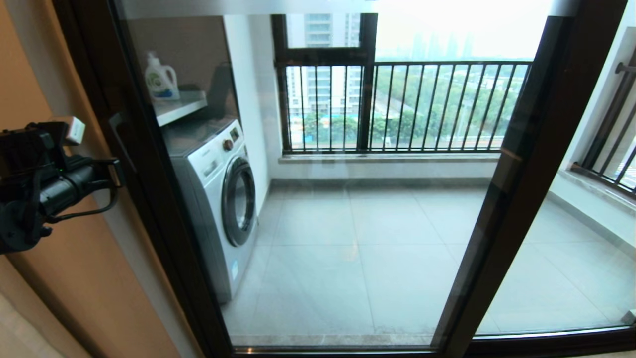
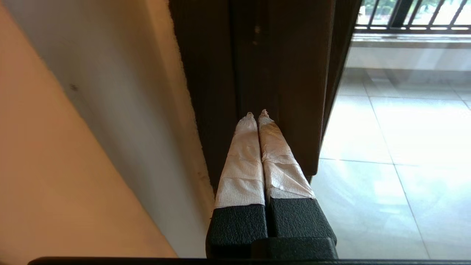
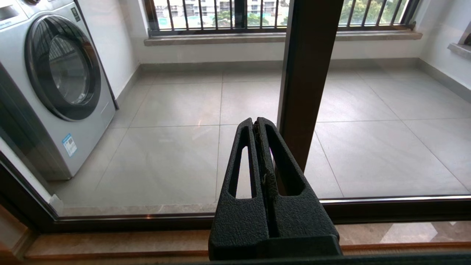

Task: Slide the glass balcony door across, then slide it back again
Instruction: Close the slid door

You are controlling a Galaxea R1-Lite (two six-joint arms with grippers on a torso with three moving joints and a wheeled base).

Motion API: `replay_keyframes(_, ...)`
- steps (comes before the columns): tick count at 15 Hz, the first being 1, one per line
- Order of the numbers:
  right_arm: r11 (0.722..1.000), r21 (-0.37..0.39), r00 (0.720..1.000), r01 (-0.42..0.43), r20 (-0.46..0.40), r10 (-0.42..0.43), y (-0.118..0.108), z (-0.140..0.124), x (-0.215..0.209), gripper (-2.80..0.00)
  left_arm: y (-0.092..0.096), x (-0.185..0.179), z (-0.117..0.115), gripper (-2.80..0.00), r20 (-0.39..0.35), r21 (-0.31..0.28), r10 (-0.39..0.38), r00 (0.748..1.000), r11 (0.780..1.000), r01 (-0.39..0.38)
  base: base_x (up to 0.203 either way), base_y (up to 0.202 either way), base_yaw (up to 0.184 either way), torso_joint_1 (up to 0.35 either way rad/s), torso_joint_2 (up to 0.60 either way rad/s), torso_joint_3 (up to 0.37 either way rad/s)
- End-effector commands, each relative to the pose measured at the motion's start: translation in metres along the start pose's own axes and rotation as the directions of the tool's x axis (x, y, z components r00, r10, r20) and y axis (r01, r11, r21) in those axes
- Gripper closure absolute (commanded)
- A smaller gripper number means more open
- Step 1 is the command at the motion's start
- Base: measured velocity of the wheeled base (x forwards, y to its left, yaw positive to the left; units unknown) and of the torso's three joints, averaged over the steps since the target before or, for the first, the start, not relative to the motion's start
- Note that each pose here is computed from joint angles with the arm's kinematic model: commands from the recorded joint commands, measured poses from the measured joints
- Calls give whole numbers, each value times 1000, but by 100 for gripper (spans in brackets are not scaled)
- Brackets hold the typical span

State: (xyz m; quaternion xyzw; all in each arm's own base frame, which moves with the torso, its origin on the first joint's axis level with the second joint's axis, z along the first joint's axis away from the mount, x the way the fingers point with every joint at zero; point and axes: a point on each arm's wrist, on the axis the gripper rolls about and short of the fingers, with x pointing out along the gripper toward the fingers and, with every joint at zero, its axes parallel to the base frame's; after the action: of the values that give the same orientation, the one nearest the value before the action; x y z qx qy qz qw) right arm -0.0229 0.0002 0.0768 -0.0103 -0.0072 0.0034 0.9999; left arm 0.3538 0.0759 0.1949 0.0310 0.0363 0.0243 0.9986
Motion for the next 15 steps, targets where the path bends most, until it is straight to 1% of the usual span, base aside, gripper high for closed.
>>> replay_keyframes(1,1000,-1,1000,-1,-5,1,0,-1,0,0,-6,-3,4,0,13,4,-18,1000,1000,18,0,0,0,0,0,0)
replay_keyframes(6,1000,-1,1000,0,-5,0,0,-1,0,0,-23,-7,14,0,37,11,-56,998,998,56,0,0,0,0,0,0)
replay_keyframes(10,1000,-1,1000,0,-5,0,0,-1,0,0,-25,-8,19,0,50,13,-55,997,998,55,0,0,0,0,0,0)
replay_keyframes(13,1000,-1,1000,1,-5,-1,0,-1,0,0,-30,-14,28,0,69,17,-67,995,998,66,0,0,0,0,0,0)
replay_keyframes(15,1000,-1,1000,0,-5,0,0,-1,0,0,-30,-15,38,0,100,22,-69,993,998,67,0,0,0,0,0,0)
